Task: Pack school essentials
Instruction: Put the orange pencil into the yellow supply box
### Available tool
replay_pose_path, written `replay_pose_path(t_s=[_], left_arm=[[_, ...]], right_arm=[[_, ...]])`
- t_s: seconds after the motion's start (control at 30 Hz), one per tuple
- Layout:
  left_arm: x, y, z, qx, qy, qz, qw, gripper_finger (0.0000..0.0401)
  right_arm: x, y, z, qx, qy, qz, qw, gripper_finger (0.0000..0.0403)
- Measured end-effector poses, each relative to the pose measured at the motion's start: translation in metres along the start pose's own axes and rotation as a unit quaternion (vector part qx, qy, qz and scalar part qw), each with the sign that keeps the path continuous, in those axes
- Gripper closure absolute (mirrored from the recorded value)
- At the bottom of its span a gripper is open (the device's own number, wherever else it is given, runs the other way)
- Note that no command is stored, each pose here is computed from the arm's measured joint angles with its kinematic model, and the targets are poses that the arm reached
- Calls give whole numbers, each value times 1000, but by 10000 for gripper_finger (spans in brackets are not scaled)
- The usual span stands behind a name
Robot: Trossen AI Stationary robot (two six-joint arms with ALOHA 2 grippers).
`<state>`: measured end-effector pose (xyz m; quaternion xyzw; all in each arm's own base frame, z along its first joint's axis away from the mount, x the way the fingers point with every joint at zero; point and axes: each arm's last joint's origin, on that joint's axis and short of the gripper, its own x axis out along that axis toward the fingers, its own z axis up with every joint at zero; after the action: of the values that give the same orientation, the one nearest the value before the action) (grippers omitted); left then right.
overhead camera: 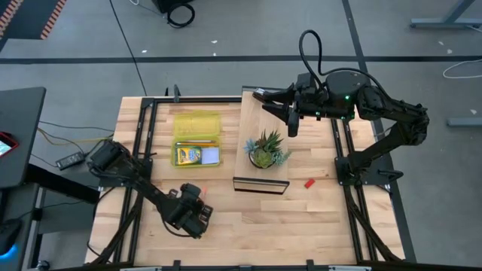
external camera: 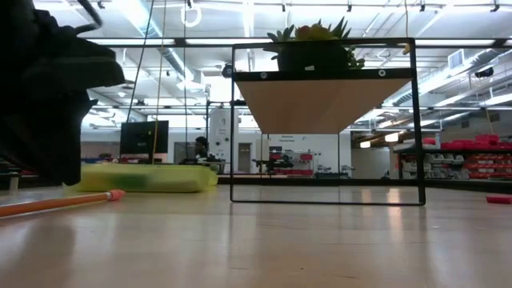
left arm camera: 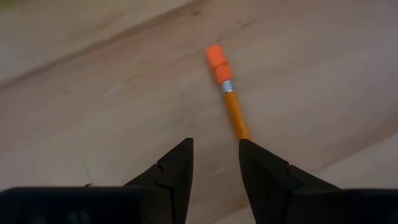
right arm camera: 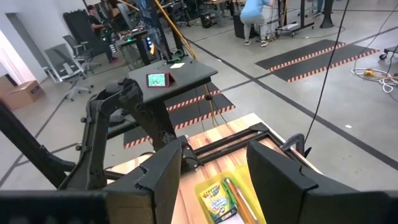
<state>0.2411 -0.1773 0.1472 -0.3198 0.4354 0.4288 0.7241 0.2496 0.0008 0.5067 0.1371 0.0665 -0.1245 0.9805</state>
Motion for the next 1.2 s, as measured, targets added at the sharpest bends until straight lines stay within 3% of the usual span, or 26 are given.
replay_pose_path(t_s=[0.2, 0.5, 1.2], left_arm=[[1, 1, -1, -63, 23, 11, 998, 257], [4, -6, 4, -95, 38, -4, 995, 240], [17, -12, -11, -79, 32, 8, 996, 277]], right_arm=[[0, 1, 0, 0, 2, 10, 1000, 213], [0, 2, 0, 5, 6, 25, 1000, 213], [0, 2, 0, 5, 6, 26, 1000, 213]])
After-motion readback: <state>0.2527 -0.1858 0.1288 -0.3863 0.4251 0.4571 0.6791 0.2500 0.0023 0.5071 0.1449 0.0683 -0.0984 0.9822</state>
